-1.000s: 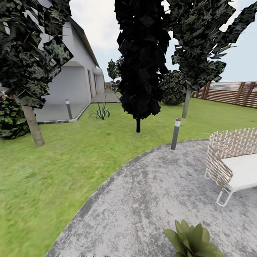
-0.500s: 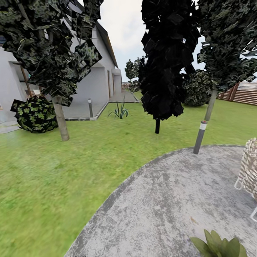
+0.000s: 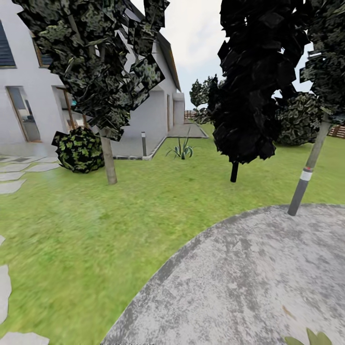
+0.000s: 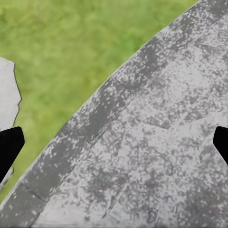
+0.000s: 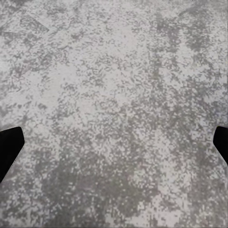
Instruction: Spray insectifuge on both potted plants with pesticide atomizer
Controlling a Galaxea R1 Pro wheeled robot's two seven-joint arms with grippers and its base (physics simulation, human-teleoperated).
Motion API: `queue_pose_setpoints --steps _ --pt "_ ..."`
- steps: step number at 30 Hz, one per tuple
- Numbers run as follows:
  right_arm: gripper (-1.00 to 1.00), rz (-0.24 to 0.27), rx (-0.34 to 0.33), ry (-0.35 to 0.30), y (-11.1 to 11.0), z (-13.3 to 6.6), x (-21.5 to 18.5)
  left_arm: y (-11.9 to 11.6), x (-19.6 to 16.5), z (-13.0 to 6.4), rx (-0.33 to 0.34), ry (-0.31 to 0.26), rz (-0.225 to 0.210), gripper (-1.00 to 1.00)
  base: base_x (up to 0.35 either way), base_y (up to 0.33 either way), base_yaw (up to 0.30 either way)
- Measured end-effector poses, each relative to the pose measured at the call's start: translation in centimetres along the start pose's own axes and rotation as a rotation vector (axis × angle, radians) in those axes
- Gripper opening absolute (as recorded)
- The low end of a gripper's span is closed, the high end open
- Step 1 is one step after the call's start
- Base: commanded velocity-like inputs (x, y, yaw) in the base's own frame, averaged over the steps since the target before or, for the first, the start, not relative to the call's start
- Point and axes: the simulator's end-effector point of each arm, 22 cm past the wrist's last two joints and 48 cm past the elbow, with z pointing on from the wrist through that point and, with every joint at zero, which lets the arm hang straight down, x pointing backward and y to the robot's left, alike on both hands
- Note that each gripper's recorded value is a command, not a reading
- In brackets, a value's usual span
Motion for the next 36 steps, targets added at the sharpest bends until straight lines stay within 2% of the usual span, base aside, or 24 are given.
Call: queue_pose_setpoints --steps 11,25,36 --pt "1.0 -0.001 0.0 0.0 0.01 0.0 0.0 0.04 -0.04 0.02 0.0 0.0 0.002 1.0 0.007 0.005 0.281" --pt "1.0 -0.007 -0.005 0.001 0.19 -0.02 0.07 -0.05 0.04 -0.01 0.0 0.001 -0.001 1.0 0.161 0.229 0.281" --pt "1.0 -0.008 -0.007 0.01 0.25 0.13 0.54 -0.36 0.51 0.17 0.004 0.01 0.002 1.0 0.021 0.035 0.245"
